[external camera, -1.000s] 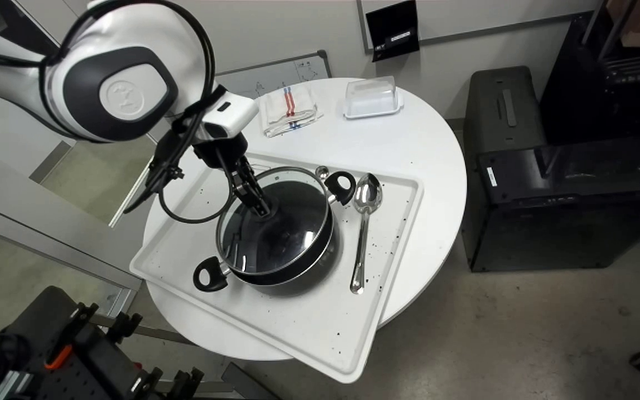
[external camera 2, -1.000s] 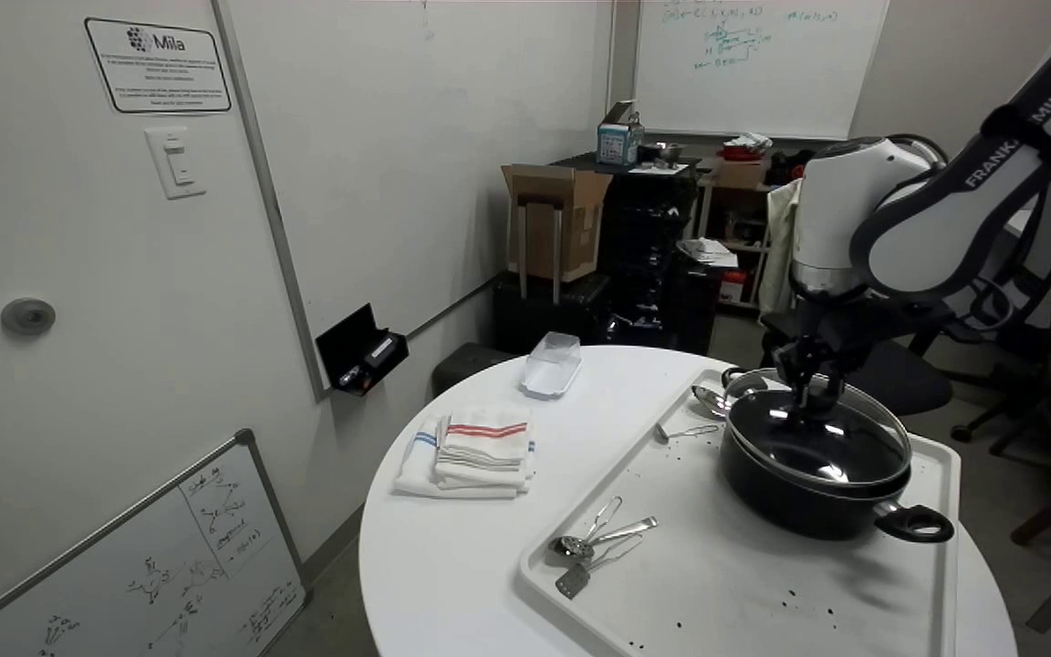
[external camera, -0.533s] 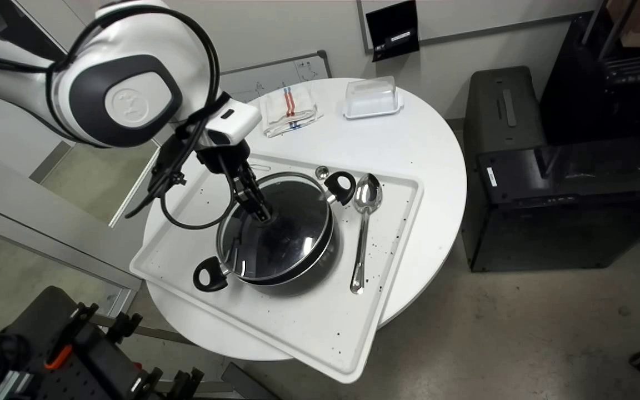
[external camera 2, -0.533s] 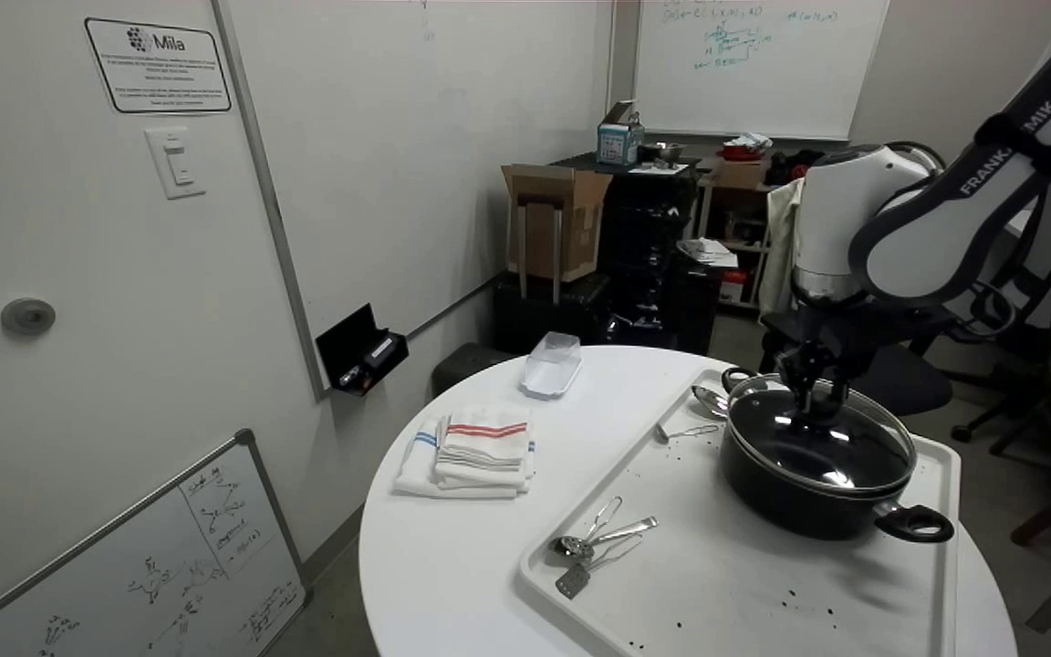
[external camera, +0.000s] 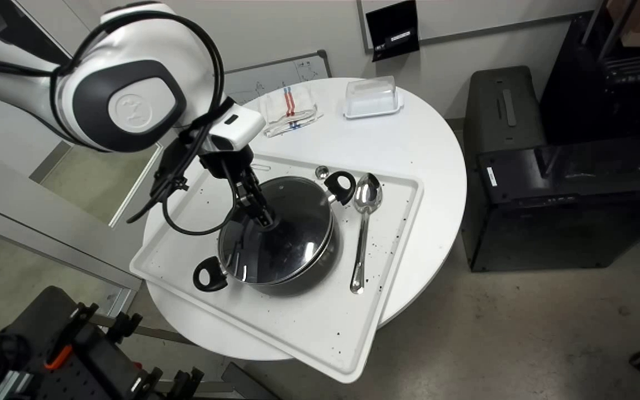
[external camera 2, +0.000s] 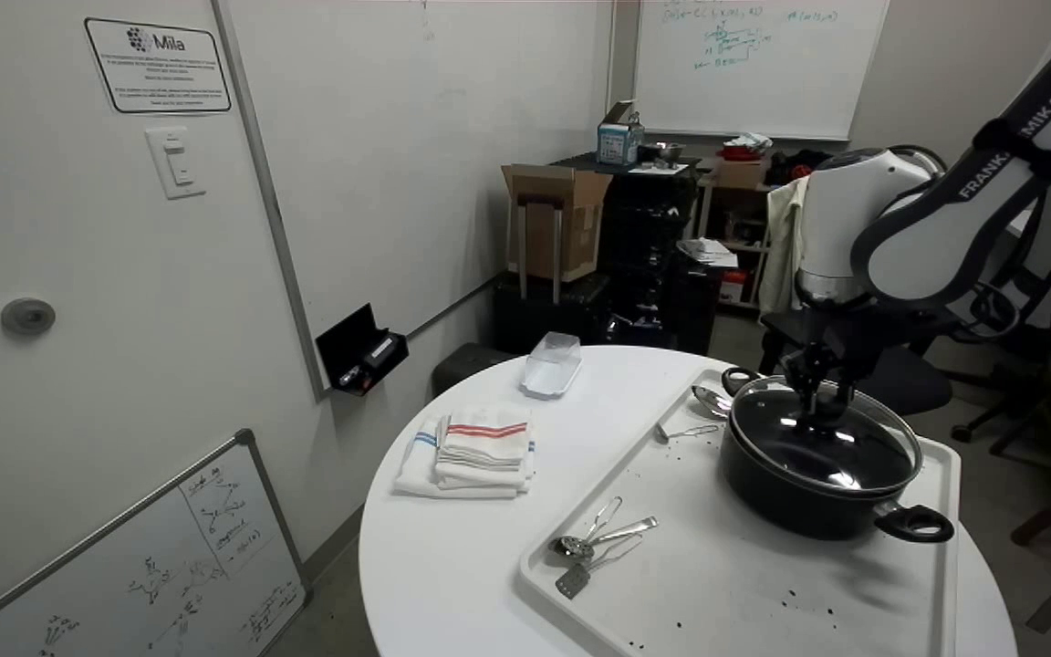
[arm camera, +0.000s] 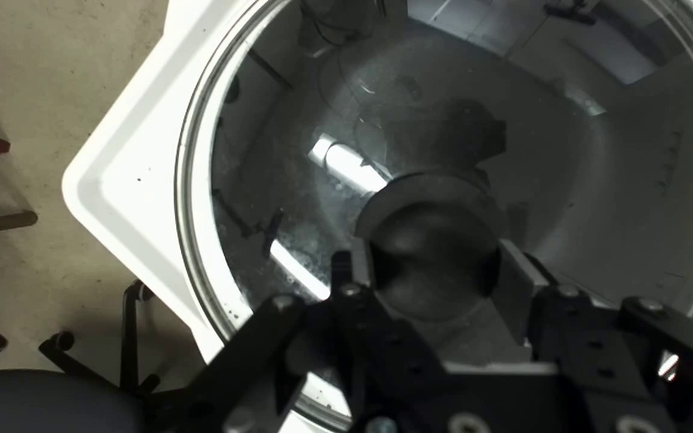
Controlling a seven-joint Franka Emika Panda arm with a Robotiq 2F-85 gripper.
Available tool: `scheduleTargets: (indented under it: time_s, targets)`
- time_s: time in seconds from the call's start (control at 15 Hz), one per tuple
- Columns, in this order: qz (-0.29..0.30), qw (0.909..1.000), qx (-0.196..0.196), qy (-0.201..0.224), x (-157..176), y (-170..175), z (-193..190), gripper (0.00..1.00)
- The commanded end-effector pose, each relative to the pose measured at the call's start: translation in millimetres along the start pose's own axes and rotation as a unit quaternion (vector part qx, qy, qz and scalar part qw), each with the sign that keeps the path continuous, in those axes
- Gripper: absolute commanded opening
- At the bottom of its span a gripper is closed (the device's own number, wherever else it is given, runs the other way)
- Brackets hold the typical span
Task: Put the lid on the pot
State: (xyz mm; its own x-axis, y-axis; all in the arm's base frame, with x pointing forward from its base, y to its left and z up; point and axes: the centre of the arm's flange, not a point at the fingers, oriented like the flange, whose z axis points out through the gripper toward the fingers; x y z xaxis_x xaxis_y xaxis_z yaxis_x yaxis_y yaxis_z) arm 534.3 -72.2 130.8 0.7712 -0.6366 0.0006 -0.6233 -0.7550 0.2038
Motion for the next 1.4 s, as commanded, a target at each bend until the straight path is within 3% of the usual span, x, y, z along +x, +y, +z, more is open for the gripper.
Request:
scheduleTargets:
  time_s: [0.0,1.33]
  targets:
    - [0.01,0.9999,0.006,0.0,1.1,1.6,-5.6,0.25]
    - [0.003,0.9999,0.01,0.01,1.2,-8.5,1.2,0.25]
